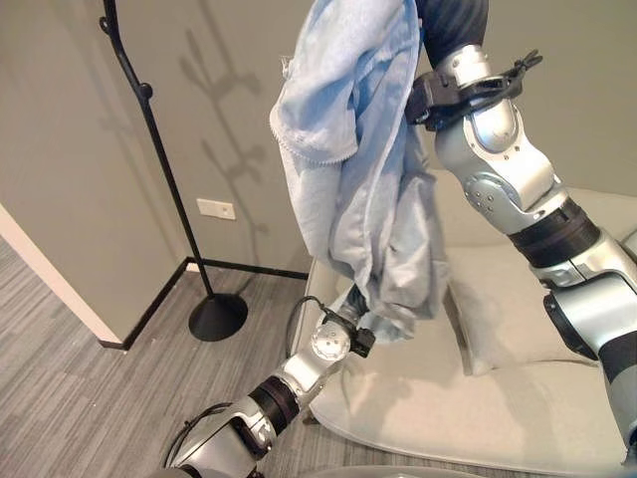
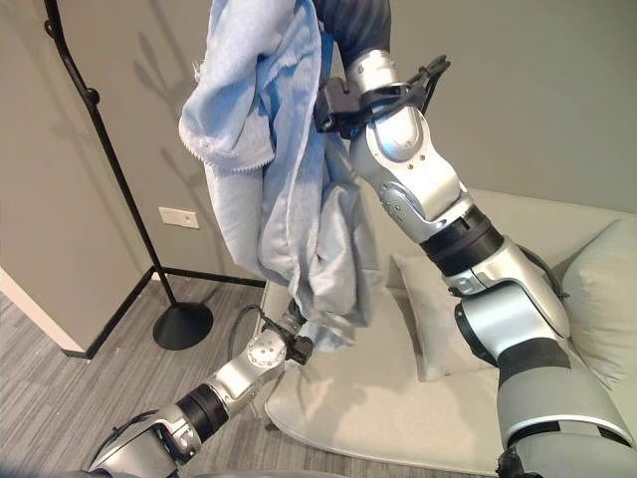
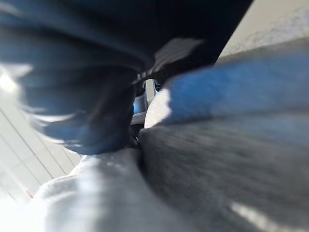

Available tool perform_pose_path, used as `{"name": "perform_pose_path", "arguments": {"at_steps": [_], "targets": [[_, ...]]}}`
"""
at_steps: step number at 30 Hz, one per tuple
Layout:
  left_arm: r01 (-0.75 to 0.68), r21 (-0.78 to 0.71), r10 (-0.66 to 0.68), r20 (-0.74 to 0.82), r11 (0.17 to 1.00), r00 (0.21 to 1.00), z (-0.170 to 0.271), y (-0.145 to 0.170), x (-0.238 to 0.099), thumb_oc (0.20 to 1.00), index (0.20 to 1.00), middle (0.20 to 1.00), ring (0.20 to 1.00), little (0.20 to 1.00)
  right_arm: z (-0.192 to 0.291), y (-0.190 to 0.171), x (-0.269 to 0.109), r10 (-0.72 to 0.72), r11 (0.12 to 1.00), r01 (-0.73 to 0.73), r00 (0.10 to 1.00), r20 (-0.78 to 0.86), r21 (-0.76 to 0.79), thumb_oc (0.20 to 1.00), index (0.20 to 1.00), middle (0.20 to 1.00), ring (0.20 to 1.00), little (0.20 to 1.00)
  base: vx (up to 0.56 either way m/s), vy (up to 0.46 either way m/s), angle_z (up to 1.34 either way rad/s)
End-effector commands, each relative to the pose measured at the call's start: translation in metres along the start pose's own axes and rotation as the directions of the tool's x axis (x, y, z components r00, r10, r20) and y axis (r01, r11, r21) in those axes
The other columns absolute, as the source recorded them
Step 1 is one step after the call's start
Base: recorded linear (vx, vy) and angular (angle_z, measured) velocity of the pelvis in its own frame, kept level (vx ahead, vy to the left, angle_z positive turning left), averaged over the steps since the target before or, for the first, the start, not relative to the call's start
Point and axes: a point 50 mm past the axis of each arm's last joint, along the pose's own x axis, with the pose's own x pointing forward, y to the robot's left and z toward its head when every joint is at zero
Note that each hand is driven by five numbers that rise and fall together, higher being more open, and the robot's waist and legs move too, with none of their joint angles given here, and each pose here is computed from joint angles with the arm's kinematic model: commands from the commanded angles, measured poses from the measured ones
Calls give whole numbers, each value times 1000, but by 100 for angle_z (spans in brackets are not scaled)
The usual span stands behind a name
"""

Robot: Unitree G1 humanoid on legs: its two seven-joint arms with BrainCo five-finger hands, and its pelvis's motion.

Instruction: Hang the clothes on the sofa on the clothes rack.

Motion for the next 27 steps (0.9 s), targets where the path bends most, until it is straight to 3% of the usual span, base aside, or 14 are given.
{"name": "perform_pose_path", "arguments": {"at_steps": [1,5,6,10,18,20,24,25,27], "targets": [[88,-53,-81,119,995,990,24,0,8,1000,1000,1000,1000,1000,48,1,34,-42,999,41,983,179,10,200,200,200,200,200,-11,-10,-6],[174,-36,-166,152,984,974,36,-17,14,1000,1000,1000,1000,1000,41,16,39,-47,998,39,986,161,52,200,200,200,200,200,-16,-5,-6],[166,-37,-159,143,985,977,36,-19,18,200,200,200,200,200,40,21,38,-38,998,28,986,162,63,200,200,200,200,200,-14,-4,-9],[86,-54,-80,112,995,990,31,-10,22,200,200,200,200,200,42,23,33,-14,998,3,985,171,65,200,200,200,200,200,-3,-2,-2],[-212,-170,240,161,962,958,40,50,7,200,200,200,200,200,57,-4,9,24,1000,-23,973,228,-9,200,200,200,200,200,-1,-12,0],[-335,-206,376,211,920,902,49,79,-8,200,200,200,200,200,61,-13,-9,85,995,-68,968,237,-79,200,200,200,200,200,6,-39,0],[-436,-210,480,253,875,840,55,102,-27,200,200,200,200,200,61,-17,-25,147,983,-118,964,221,-141,200,200,200,200,200,0,-42,0],[-573,-162,592,318,804,741,63,129,-54,200,200,200,200,200,58,-19,-46,236,961,-203,955,178,-186,200,200,200,200,200,-7,-77,3],[-706,-49,660,405,707,633,75,154,-85,200,200,200,200,200,54,-22,-67,310,936,-281,943,118,-214,200,200,200,200,200,-25,-99,0]]}}
